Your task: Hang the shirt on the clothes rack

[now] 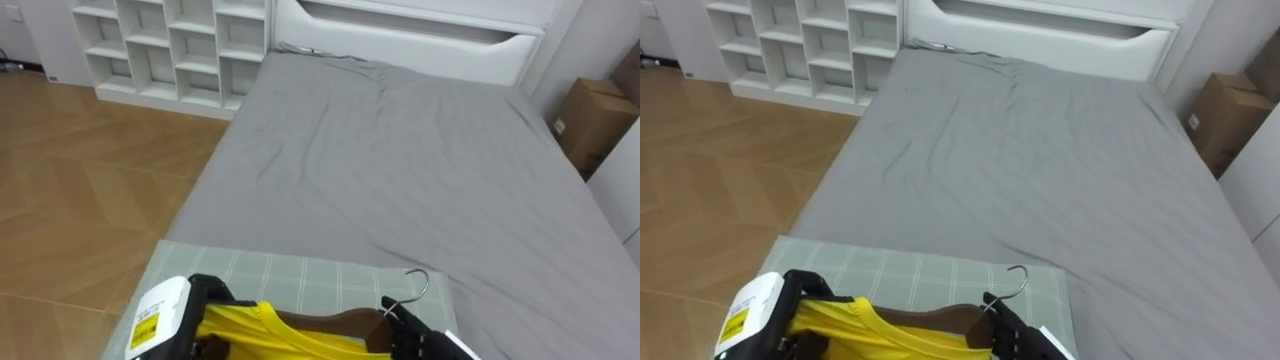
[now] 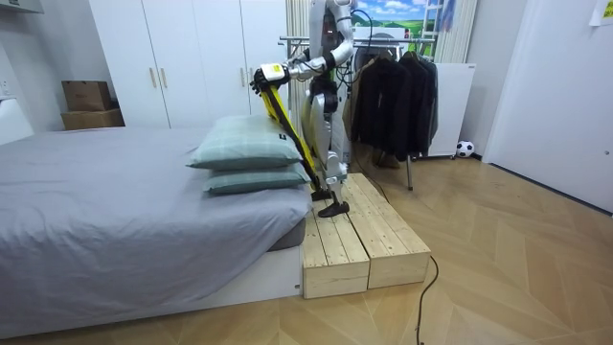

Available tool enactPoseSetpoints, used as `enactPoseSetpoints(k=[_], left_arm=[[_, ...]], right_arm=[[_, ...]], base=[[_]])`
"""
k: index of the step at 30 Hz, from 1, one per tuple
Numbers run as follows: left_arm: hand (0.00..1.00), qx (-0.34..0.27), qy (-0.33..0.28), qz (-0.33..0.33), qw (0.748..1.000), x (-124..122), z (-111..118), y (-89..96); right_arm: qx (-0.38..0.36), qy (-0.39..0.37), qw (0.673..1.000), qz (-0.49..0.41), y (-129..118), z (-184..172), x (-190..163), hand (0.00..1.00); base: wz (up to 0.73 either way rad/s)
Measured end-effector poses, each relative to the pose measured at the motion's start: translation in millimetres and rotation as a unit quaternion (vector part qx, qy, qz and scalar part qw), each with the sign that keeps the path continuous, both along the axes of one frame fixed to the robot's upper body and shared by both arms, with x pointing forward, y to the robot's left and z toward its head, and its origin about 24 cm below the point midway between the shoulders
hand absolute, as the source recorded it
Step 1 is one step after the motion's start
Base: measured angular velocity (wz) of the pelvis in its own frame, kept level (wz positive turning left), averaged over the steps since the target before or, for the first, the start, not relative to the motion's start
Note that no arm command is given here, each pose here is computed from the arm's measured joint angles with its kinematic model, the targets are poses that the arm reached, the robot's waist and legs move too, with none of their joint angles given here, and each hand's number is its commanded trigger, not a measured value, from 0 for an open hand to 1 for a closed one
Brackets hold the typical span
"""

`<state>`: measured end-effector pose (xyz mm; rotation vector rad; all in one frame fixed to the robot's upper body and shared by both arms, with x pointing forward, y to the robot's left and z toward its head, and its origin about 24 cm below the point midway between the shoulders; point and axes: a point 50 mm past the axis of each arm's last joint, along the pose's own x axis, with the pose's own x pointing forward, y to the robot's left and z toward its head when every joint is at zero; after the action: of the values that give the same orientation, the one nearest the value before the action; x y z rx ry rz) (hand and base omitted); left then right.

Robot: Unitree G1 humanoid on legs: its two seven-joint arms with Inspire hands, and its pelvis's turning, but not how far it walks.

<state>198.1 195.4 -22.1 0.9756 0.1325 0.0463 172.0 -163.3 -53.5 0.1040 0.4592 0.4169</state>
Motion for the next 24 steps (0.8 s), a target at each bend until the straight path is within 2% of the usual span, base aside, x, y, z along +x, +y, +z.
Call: enactPoseSetpoints(k=[7, 11, 24], left_arm=[[1.00, 0.000, -0.003, 0.004, 1.000, 0.4, 1.1, 1.5], [1.00, -0.008, -0.024, 0.002, 1.000, 2.7, 7.5, -2.9], [1.00, -0.016, -0.034, 0.011, 0.999, 3.0, 8.3, -7.0]], right_arm=[[-0.102, -0.001, 0.992, 0.068, 0.3, -7.5, -3.6, 0.00], [-0.147, 0.001, 0.985, 0.095, 0.0, -10.0, -5.1, 0.00], [-0.214, 0.012, 0.966, 0.146, 5.7, -14.3, 2.9, 0.00]], base=[[0.02], [0.03], [0.02]])
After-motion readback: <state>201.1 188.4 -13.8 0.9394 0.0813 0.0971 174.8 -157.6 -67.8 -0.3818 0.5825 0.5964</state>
